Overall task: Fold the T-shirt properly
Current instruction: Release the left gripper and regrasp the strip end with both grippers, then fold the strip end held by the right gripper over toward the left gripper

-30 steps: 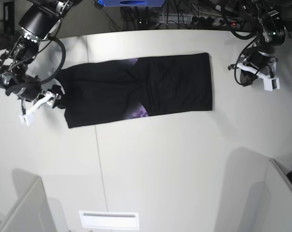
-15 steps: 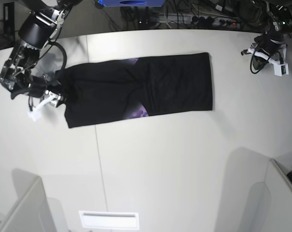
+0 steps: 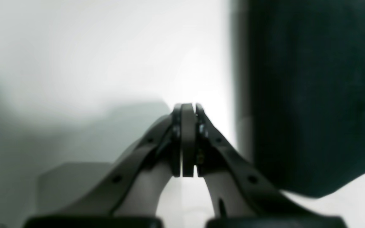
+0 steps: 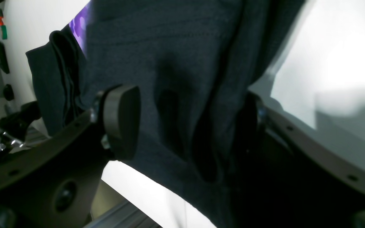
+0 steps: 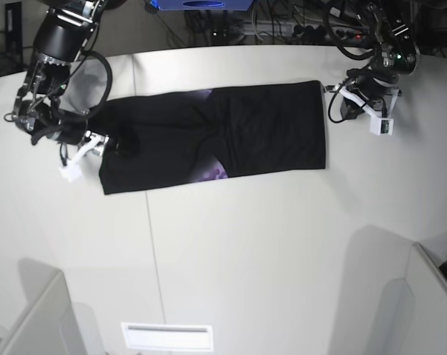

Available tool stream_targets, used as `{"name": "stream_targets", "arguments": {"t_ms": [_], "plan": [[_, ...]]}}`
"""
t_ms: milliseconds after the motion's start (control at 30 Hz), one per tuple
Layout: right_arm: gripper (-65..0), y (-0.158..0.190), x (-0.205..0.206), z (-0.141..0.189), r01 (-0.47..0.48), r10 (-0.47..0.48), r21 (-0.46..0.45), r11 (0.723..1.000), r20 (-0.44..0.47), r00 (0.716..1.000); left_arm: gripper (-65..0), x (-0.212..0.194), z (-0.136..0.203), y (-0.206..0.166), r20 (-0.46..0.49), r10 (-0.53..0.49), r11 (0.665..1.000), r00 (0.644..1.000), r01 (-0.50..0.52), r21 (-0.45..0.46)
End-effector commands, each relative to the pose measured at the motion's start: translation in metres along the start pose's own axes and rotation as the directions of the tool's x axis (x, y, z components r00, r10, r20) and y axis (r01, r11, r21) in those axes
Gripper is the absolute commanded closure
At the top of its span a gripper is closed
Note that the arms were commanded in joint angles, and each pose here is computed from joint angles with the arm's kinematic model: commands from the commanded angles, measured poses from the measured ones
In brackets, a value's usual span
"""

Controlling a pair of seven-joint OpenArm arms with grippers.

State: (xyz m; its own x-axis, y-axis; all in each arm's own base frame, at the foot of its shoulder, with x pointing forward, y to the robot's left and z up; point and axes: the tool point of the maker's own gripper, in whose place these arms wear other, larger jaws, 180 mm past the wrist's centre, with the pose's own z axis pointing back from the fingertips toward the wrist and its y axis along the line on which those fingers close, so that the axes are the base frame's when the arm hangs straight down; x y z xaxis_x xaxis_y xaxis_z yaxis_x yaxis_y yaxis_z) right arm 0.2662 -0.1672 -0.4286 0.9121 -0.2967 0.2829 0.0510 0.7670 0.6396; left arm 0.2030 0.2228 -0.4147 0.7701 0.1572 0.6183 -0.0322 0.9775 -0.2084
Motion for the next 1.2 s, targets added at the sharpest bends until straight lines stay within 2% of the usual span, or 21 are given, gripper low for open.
{"name": "stream_targets", "arguments": {"t_ms": [0,100,300,333,433,533,600,700,833,967,1067,1167], "plan": [[-39.5,-0.007,-0.003,0.002,-0.013,0.012,-0.036,0.999,-0.027,1.0,0.0,0.01,0.0,-0.003,0.031,-0.016,1.0,0.999,0.016,-0.013],[-30.3,-0.008,0.004,0.003,-0.013,0.014,-0.038,0.999,0.012,1.0,0.0,0.007,-0.009,-0.015,0.015,-0.023,0.998,1.0,0.024,-0.049],[-1.8,-0.008,0.013,0.004,-0.019,0.021,-0.041,0.999,0.043,0.999,0.0,0.002,-0.016,-0.018,-0.007,-0.014,0.998,1.0,0.013,-0.064],[0.0,-0.007,0.016,0.005,-0.022,0.024,-0.042,0.999,0.053,0.998,0.0,0.004,-0.017,-0.018,-0.003,-0.013,0.998,1.0,0.012,-0.065],[0.0,-0.005,0.026,0.01,-0.045,0.051,-0.06,0.997,0.103,0.993,0.0,0.003,-0.018,-0.017,-0.006,-0.012,0.998,1.0,0.011,-0.064],[0.0,0.008,0.033,0.011,-0.169,0.18,-0.125,0.978,0.086,0.98,0.0,0.003,-0.017,-0.016,-0.007,-0.014,0.998,1.0,0.013,-0.063],[0.0,0.019,0.034,0.013,-0.26,0.276,-0.175,0.949,0.071,0.959,0.0,0.002,-0.017,-0.016,-0.009,-0.014,0.998,1.0,0.013,-0.062],[0.0,0.047,0.034,0.011,-0.378,0.402,-0.212,0.901,0.083,0.912,0.0,0.002,-0.018,-0.016,-0.009,-0.013,0.998,1.0,0.013,-0.063],[0.0,0.072,0.031,0.009,-0.475,0.508,-0.273,0.836,0.059,0.859,0.0,0.005,-0.019,-0.018,-0.004,-0.013,0.998,1.0,0.013,-0.065],[0.0,0.098,0.032,0.008,-0.558,0.598,-0.306,0.772,0.051,0.8,0.0,0.006,-0.021,-0.011,-0.018,-0.056,0.998,0.998,0.056,-0.024],[0.0,0.117,0.027,0.009,-0.604,0.645,-0.3,0.739,0.056,0.762,0.0,0.001,-0.023,-0.014,-0.039,-0.084,0.996,0.996,0.084,-0.011],[0.0,0.133,0.021,0.007,-0.624,0.663,-0.276,0.731,0.068,0.746,0.0,0.001,-0.027,-0.023,-0.05,-0.121,0.992,0.991,0.12,-0.027]]}}
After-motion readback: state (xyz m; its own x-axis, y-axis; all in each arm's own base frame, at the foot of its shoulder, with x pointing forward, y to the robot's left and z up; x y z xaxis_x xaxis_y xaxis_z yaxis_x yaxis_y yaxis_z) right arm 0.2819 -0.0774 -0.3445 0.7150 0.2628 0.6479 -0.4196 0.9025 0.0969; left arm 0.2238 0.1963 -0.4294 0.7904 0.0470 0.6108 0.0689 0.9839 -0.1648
